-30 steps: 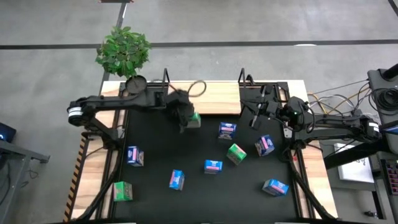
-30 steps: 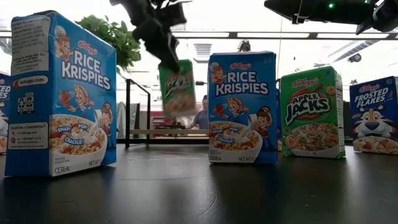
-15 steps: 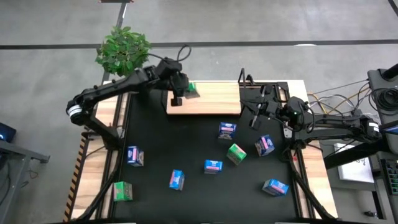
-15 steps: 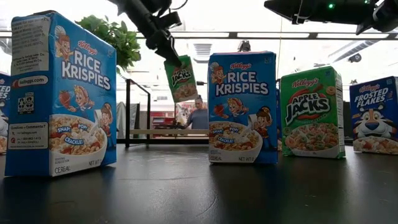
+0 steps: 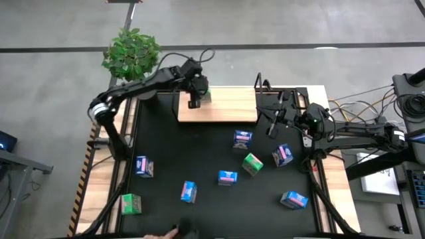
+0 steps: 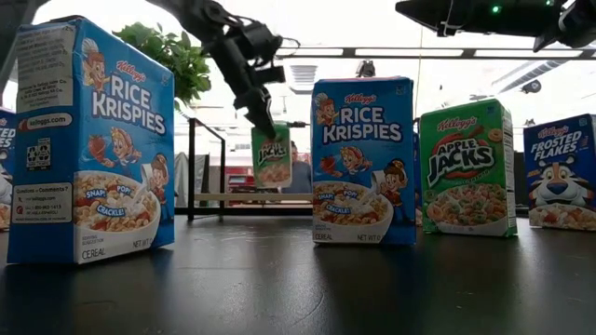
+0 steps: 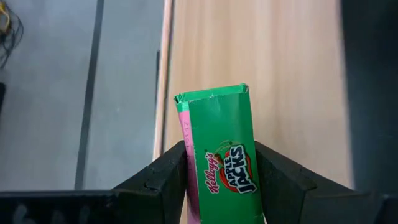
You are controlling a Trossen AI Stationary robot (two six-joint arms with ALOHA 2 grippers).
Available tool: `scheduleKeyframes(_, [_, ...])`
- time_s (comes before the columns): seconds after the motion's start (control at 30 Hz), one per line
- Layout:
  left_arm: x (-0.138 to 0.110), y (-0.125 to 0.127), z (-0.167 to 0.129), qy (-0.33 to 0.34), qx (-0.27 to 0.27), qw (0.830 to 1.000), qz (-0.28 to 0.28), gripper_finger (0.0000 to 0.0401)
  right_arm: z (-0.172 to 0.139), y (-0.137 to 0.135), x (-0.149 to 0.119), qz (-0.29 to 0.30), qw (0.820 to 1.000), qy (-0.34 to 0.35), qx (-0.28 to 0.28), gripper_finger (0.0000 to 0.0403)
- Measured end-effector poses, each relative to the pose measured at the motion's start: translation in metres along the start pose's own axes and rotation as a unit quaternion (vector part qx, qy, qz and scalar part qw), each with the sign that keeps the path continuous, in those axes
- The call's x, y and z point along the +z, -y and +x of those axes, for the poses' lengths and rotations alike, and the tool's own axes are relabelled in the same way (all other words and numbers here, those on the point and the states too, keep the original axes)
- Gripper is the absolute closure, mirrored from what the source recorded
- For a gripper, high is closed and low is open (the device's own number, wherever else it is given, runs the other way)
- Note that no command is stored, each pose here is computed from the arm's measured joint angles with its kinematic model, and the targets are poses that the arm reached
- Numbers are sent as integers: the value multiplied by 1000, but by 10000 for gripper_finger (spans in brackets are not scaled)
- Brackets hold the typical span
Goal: Stack cereal on shelf
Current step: Put the top green cereal box on the shelf
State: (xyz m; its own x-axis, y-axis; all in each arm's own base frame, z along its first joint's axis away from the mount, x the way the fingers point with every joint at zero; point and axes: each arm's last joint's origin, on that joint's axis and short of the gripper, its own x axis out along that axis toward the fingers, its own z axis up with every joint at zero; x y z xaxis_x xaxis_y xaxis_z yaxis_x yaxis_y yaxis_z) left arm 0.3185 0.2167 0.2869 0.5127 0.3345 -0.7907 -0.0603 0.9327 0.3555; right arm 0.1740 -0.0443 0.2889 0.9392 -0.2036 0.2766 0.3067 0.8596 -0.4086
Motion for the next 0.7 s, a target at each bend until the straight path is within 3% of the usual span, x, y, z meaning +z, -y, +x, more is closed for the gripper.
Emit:
scheduleKeyframes(0.47, [-8,-26,9,-49,-13,999,-18,250,0,0,1,-2,1000,2,-1,385])
scheduleKeyframes(0.7, [-9,-27,9,-49,-12,999,-10,215,0,0,1,-5,1000,4,-2,385])
